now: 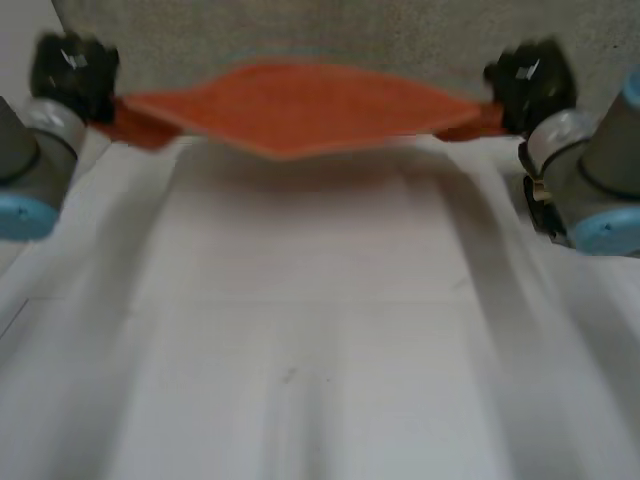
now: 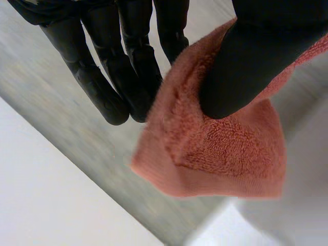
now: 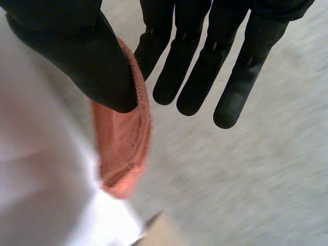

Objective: Fold the laundry.

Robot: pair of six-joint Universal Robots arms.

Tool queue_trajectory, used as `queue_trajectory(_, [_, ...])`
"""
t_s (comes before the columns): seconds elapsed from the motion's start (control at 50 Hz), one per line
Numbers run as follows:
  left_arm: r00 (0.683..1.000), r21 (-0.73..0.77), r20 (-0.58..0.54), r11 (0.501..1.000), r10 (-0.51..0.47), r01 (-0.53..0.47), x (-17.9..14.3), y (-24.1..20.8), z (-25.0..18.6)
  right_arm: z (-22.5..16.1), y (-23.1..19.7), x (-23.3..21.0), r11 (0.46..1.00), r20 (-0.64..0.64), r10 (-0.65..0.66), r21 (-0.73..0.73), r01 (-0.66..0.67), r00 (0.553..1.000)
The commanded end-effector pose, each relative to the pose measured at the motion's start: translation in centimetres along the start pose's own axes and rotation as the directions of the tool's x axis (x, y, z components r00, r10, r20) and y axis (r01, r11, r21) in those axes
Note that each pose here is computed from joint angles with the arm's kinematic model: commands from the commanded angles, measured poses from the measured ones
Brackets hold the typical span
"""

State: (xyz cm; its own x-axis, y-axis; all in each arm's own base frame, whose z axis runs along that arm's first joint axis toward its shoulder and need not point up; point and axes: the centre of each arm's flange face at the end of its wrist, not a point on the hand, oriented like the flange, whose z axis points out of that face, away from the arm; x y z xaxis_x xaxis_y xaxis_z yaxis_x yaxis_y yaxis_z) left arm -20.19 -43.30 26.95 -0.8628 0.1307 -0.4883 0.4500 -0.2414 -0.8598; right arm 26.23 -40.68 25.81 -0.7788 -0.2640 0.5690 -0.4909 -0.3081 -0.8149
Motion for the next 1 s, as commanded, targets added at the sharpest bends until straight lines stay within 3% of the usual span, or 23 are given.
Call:
queue_trajectory(0.02, [0.977, -0.251, -0.181, 0.955, 0.114, -0.158, 4.1, 5.8, -4.9, -3.2, 5.6, -4.4, 0.961, 0.208, -0.018, -0.266, 0.074, 0.978])
queue_trajectory(0.06, [0.962, -0.306, -0.234, 0.929, 0.140, -0.209, 4.7, 6.5, -6.6, -4.3, 6.4, -4.6, 0.936, 0.251, -0.024, -0.334, 0.110, 0.968])
queue_trajectory(0.14, [0.910, -0.405, -0.374, 0.851, 0.178, -0.333, 5.4, 7.7, -11.0, -8.3, 7.2, -4.8, 0.837, 0.391, -0.016, -0.499, 0.226, 0.920])
queue_trajectory(0.16, [0.883, -0.428, -0.431, 0.820, 0.186, -0.381, 5.5, 7.9, -12.8, -10.5, 7.1, -4.6, 0.777, 0.462, -0.001, -0.558, 0.292, 0.887])
queue_trajectory(0.2, [0.855, -0.443, -0.483, 0.788, 0.192, -0.427, 5.2, 7.8, -14.6, -12.9, 6.7, -4.0, 0.710, 0.539, 0.019, -0.600, 0.369, 0.842])
queue_trajectory(0.22, [0.823, -0.453, -0.531, 0.753, 0.202, -0.477, 4.7, 7.6, -16.3, -15.2, 6.1, -3.1, 0.652, 0.604, 0.042, -0.621, 0.436, 0.796])
queue_trajectory(0.24, [0.803, -0.456, -0.560, 0.732, 0.205, -0.505, 4.4, 7.5, -17.2, -16.1, 5.7, -2.6, 0.635, 0.630, 0.047, -0.618, 0.464, 0.775])
queue_trajectory(0.26, [0.764, -0.458, -0.613, 0.698, 0.202, -0.551, 3.9, 7.1, -18.8, -17.2, 5.2, -1.7, 0.634, 0.663, 0.025, -0.589, 0.501, 0.748])
queue_trajectory(0.28, [0.746, -0.457, -0.636, 0.681, 0.199, -0.572, 3.7, 7.0, -19.4, -17.5, 5.1, -1.5, 0.638, 0.671, 0.015, -0.577, 0.510, 0.741])
queue_trajectory(0.34, [0.702, -0.440, -0.688, 0.663, 0.185, -0.606, 2.8, 6.0, -20.7, -17.2, 4.9, -1.3, 0.688, 0.690, -0.066, -0.493, 0.534, 0.721])
queue_trajectory(0.38, [0.686, -0.425, -0.706, 0.670, 0.176, -0.609, 2.8, 5.6, -20.8, -16.5, 5.2, -1.4, 0.711, 0.672, -0.087, -0.475, 0.518, 0.735])
queue_trajectory(0.46, [0.715, -0.383, -0.662, 0.719, 0.224, -0.580, 2.9, 4.6, -18.5, -14.7, 6.2, -2.1, 0.744, 0.607, -0.097, -0.482, 0.463, 0.789])
queue_trajectory(0.54, [0.795, -0.376, -0.559, 0.783, 0.235, -0.496, 3.7, 4.1, -14.5, -12.1, 7.5, -2.5, 0.784, 0.510, -0.098, -0.489, 0.382, 0.854])
queue_trajectory(0.62, [0.832, -0.347, -0.503, 0.826, 0.235, -0.444, 5.1, 3.7, -11.3, -9.6, 8.5, -2.5, 0.825, 0.417, -0.117, -0.465, 0.322, 0.901])
queue_trajectory(0.8, [0.876, -0.358, -0.403, 0.835, 0.265, -0.417, 7.9, 4.7, -5.5, -4.5, 9.5, -3.1, 0.905, 0.255, -0.192, -0.327, 0.271, 0.948])
queue_trajectory(1.0, [0.892, -0.310, -0.322, 0.855, 0.318, -0.416, 9.6, 4.6, -2.0, -0.6, 11.2, -3.6, 0.918, 0.152, -0.256, -0.272, 0.290, 0.955])
